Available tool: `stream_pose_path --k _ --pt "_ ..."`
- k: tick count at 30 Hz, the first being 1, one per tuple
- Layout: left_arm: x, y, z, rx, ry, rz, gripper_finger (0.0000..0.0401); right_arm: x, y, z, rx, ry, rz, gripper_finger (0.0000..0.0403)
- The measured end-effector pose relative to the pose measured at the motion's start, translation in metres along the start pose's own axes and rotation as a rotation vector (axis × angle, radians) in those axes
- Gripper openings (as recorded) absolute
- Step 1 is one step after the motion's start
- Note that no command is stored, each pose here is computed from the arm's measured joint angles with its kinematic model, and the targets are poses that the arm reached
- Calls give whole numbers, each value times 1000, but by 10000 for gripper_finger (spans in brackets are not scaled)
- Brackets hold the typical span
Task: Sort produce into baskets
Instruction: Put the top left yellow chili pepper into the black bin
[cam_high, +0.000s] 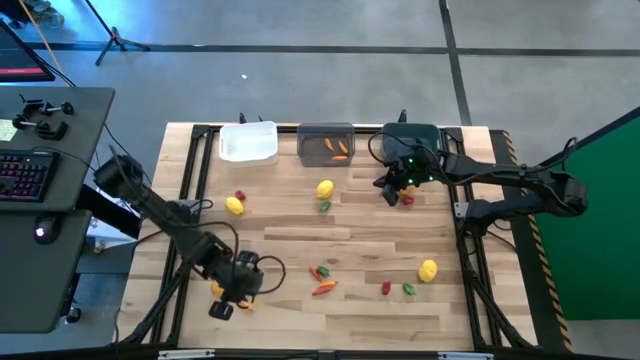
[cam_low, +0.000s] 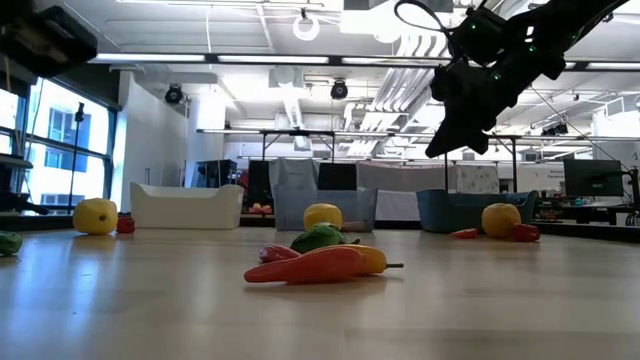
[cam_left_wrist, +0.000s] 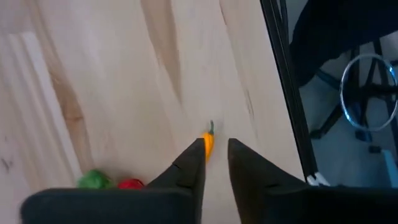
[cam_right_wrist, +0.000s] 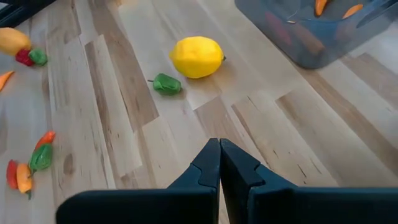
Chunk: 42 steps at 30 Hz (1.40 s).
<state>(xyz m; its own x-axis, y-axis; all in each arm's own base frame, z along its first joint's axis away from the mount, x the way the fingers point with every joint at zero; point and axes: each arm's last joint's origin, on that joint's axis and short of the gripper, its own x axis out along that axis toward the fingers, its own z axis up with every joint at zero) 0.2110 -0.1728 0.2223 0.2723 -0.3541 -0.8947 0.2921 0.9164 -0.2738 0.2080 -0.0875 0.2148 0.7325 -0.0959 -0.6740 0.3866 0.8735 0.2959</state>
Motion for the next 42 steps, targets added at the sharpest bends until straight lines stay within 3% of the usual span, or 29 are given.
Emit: stream_pose_path --k 9,14,25,31,39,42 --pt "34 -10 -8 143 113 36 130 0 0 0 37 3 -4 0" --pt "51 -11 -9 216 143 68 133 0 0 0 56 3 -8 0" --pt "83 -8 -10 213 198 76 132 0 0 0 44 3 -9 0" --pt "89 -8 -12 214 214 79 106 0 0 0 41 3 -9 0" --pt "89 -4 -10 201 203 105 11 0 0 0 34 2 -9 0" --pt "83 1 -6 153 187 109 8 0 0 0 33 2 -9 0"
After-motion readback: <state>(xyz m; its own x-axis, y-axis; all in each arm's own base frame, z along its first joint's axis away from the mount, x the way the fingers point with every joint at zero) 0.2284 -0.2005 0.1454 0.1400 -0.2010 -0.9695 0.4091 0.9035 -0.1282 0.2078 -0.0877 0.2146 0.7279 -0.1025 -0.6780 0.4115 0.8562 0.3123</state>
